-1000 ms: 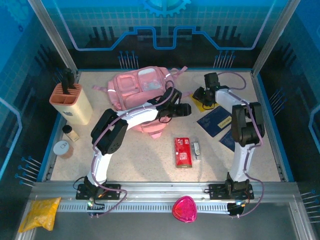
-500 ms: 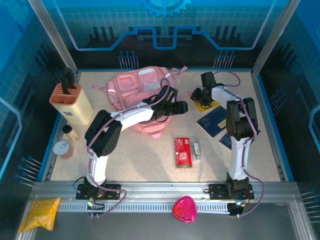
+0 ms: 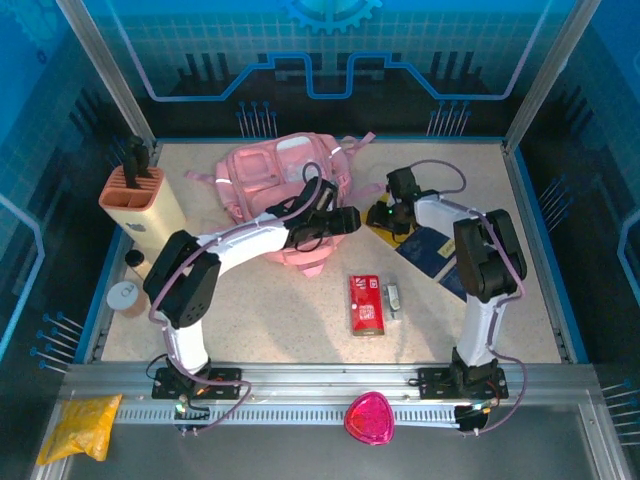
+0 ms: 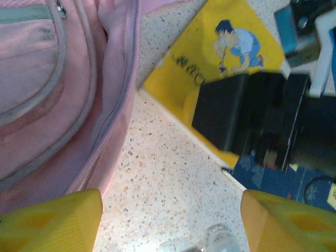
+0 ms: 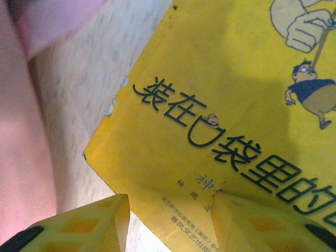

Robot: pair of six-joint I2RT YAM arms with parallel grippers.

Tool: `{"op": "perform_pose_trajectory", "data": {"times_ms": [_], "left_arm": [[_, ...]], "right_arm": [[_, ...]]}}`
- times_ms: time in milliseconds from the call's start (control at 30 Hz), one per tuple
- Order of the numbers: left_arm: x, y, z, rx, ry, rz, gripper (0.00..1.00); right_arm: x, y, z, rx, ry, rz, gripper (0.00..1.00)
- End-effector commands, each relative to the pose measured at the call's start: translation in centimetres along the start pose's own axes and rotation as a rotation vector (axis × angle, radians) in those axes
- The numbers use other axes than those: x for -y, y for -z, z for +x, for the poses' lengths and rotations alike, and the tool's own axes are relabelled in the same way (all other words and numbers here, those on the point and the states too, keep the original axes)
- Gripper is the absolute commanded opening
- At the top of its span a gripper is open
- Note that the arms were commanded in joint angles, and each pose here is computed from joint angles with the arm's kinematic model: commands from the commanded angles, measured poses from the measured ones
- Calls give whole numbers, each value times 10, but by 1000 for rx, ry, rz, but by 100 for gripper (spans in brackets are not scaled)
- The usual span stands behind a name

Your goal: Pack books, pencil case, and school supplies into a backpack

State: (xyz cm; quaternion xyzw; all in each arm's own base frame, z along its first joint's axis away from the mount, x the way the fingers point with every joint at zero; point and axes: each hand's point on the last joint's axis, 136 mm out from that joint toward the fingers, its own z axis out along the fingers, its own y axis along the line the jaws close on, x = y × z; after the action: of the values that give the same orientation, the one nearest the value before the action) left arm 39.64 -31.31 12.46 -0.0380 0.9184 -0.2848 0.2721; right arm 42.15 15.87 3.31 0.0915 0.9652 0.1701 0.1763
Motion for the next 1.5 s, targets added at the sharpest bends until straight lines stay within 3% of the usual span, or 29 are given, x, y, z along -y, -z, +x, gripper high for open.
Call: {"op": "perform_pose_trajectory", "data": {"times_ms": [0,100,233,533,733,1100,1267,1467], "left_arm": [[-6,24,-2,36,44,-16,70],[-4,36,2,58,63,8,70],[10,29,18,-6,52,20,67],[34,-7,33,-60,56,61,59],[40,-38,35,-97,31,42,52],[22,-92,32,-170,-4,-27,47],[3,-96,40,-196,-1,-76,45],[-15,-86,59,-258,-42,-113,38]], "right_arm": [[6,2,84,-243,41,-15,46],[2,18,92,-244,91,-51,46],[-6,41,84,-198,116,-90,45],[31,76,46,-17,-61,-59,45],[61,63,36,-10,-176,-4,49],[75,45,36,-34,-200,58,54],[74,37,32,-50,-193,62,56],[45,27,25,-70,-147,-15,53]]}}
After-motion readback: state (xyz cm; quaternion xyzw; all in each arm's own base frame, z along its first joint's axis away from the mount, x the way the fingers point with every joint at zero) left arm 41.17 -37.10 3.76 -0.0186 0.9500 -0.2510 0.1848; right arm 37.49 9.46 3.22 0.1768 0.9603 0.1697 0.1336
